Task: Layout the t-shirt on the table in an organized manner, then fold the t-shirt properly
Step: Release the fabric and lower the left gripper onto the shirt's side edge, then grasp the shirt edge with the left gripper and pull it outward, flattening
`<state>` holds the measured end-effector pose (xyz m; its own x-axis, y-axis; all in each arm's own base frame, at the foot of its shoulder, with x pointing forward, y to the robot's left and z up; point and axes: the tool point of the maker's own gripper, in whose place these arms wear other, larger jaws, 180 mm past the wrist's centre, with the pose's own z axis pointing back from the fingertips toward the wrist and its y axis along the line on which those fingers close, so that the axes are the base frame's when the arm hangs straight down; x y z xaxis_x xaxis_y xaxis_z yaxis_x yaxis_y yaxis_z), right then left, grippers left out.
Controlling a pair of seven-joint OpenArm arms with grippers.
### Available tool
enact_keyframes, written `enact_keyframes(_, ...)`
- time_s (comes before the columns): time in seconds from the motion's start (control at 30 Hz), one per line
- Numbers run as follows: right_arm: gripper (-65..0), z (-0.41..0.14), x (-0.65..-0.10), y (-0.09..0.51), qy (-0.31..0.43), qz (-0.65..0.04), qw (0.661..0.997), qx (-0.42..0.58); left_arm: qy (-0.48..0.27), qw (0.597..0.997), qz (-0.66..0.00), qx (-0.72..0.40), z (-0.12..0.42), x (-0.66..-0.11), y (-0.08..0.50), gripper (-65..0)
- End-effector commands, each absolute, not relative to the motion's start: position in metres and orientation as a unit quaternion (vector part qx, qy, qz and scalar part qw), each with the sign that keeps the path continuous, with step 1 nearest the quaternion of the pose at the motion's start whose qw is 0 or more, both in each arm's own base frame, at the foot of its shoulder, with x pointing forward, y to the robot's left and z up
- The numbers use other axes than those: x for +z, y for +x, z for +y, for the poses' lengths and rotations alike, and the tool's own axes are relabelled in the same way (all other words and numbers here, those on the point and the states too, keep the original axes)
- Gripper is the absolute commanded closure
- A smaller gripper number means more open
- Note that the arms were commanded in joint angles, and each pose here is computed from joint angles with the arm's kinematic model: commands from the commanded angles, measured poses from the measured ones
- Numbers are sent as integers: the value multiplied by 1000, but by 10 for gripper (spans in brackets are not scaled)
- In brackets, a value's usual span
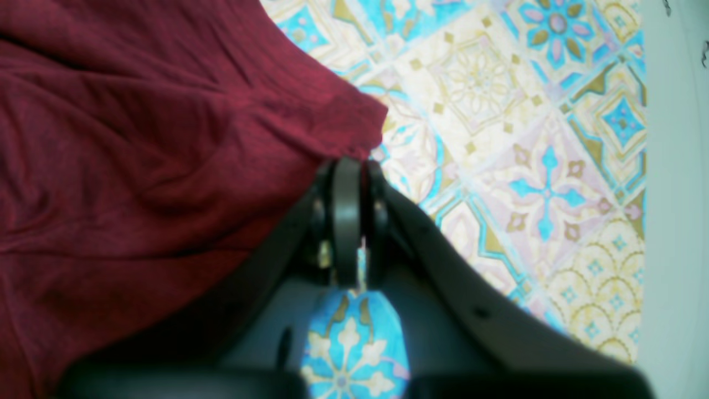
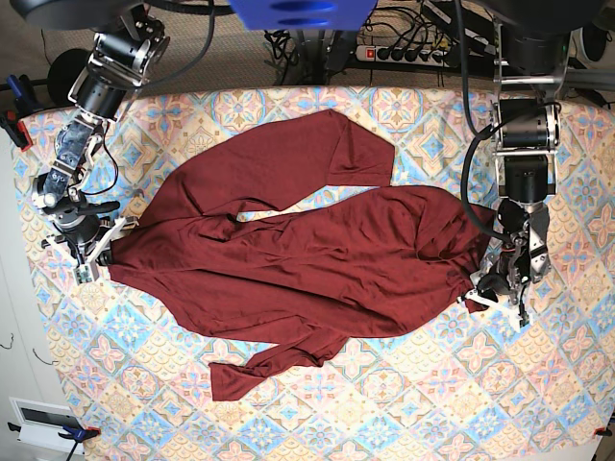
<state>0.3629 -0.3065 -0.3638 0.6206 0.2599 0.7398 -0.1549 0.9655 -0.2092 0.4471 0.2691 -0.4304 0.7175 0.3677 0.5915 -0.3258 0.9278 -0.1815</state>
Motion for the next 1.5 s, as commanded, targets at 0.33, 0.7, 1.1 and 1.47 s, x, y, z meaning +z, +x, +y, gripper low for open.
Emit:
enact_keyframes(0.33,0,-313,-334,375,-79,-457,878,119,6,856,-465,227,317,-332,518,0)
enact_keyframes(0.7,0,-312,-319,373,-94,-471,867,129,60,829,-488,267,372,-292,519,-28)
enact_keyframes(1.1,0,-311,-320,373,-93,-471,868,129,-58,905,-338,252,295,-356,479,-340)
enact_keyframes(1.47,0,-311,-319,373,-93,-471,867,129,-93,921,-291,242,257,-386,460,-518)
